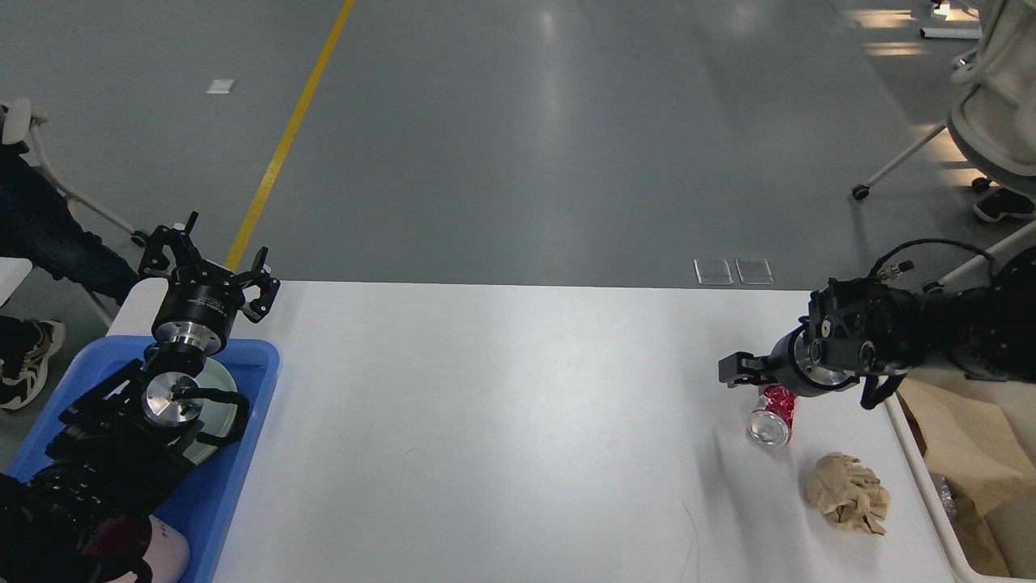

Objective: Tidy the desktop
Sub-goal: 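Lower the right gripper onto the red soda can and grasp it, then lift the red can with the right gripper and drop it in the bin, then lower the right gripper onto the crumpled tan paper and grasp it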

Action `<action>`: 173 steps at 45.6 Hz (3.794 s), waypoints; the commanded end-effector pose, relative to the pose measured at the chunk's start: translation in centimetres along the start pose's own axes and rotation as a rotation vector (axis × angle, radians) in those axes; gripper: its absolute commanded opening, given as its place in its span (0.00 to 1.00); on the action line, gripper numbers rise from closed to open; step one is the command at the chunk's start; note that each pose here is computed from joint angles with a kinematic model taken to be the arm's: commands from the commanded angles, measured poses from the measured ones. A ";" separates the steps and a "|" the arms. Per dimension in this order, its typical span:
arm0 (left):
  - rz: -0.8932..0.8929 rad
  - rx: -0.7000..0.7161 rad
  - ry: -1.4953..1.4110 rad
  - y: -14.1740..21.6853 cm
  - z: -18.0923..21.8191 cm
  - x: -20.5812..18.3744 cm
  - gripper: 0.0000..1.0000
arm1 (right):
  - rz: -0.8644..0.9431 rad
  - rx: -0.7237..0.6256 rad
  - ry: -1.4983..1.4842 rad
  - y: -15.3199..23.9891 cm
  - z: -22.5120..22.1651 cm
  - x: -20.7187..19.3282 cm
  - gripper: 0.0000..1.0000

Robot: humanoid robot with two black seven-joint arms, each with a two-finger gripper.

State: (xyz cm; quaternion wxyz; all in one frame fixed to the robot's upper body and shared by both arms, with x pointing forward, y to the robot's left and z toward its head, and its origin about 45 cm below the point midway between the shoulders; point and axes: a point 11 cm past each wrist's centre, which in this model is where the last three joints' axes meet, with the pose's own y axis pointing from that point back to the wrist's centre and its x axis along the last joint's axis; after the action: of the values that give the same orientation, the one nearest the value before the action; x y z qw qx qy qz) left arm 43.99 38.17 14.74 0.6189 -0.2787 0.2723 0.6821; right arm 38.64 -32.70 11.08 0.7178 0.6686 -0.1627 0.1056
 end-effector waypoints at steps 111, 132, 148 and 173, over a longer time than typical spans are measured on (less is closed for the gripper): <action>0.000 0.000 0.000 0.0 0.0 0.0 0.96 | 0.287 -0.316 -0.439 7.1 24.0 0.8 0.18; 0.001 0.000 0.000 0.0 0.0 0.0 0.96 | 0.278 -0.373 -0.477 1.9 25.7 -4.7 1.00; 0.000 0.000 0.000 0.0 0.0 0.0 0.96 | 0.232 -0.224 -0.346 1.4 17.6 -0.2 1.00; 0.001 0.000 0.000 0.0 0.0 0.0 0.97 | -0.263 0.030 0.031 18.7 0.7 7.3 1.00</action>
State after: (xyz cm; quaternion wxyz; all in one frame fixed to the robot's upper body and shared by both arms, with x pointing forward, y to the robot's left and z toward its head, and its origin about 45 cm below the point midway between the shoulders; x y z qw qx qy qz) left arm 43.99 38.16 14.75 0.6188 -0.2787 0.2723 0.6821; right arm 39.32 -33.95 28.55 0.7023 0.7006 -0.1198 0.0405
